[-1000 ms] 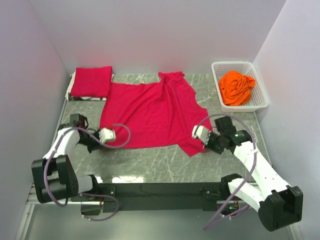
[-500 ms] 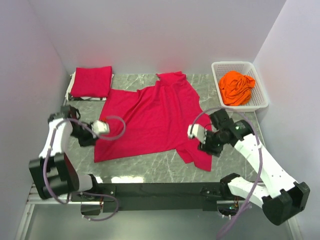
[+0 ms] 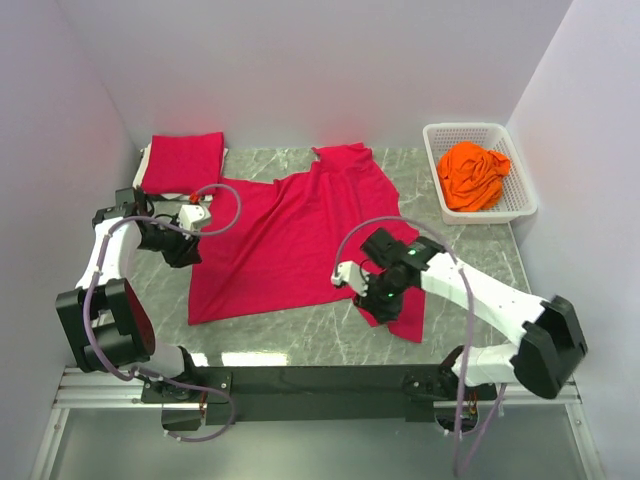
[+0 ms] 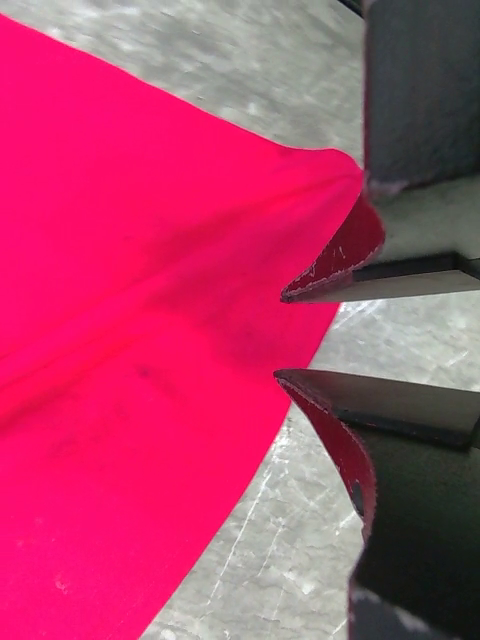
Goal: Fold and stack the t-shirts
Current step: Flatten the tshirt out
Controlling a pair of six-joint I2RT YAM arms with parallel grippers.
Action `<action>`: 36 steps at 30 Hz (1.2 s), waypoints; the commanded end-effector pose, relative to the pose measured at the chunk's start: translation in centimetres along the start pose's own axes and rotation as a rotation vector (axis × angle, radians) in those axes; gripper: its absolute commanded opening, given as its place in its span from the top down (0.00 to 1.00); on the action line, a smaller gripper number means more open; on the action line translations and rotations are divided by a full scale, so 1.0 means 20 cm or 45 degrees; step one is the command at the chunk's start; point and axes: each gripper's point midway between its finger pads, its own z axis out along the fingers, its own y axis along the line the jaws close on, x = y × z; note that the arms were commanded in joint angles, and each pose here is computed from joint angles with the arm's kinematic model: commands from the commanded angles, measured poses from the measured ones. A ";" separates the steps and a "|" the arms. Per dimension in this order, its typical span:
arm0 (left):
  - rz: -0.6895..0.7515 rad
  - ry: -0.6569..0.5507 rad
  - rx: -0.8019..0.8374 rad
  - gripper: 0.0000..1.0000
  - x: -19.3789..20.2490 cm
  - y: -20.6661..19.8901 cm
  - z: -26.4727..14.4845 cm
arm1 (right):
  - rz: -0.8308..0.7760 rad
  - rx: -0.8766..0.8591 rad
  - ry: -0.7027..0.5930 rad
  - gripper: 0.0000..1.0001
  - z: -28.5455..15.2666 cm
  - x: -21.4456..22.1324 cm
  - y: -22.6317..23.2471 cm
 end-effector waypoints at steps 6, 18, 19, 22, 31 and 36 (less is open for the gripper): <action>-0.036 -0.111 -0.050 0.60 -0.09 0.05 0.00 | 0.116 0.040 0.249 0.61 0.28 0.05 -0.03; 0.006 -0.074 -0.122 0.60 -0.06 0.09 -0.01 | 0.148 0.103 0.388 0.73 0.49 0.11 -0.06; 0.009 -0.074 -0.123 0.61 -0.06 0.08 -0.01 | 0.147 0.096 0.398 0.78 0.50 0.12 -0.05; 0.019 -0.074 -0.124 0.61 -0.06 0.08 -0.01 | 0.120 0.024 0.404 1.00 0.52 0.10 0.02; 0.012 -0.091 -0.075 0.62 -0.09 0.09 -0.01 | -0.099 -0.563 0.225 1.00 0.30 -0.13 0.50; -0.027 -0.088 -0.053 0.60 -0.08 0.10 0.03 | -0.005 -0.458 0.080 0.66 0.16 -0.27 0.29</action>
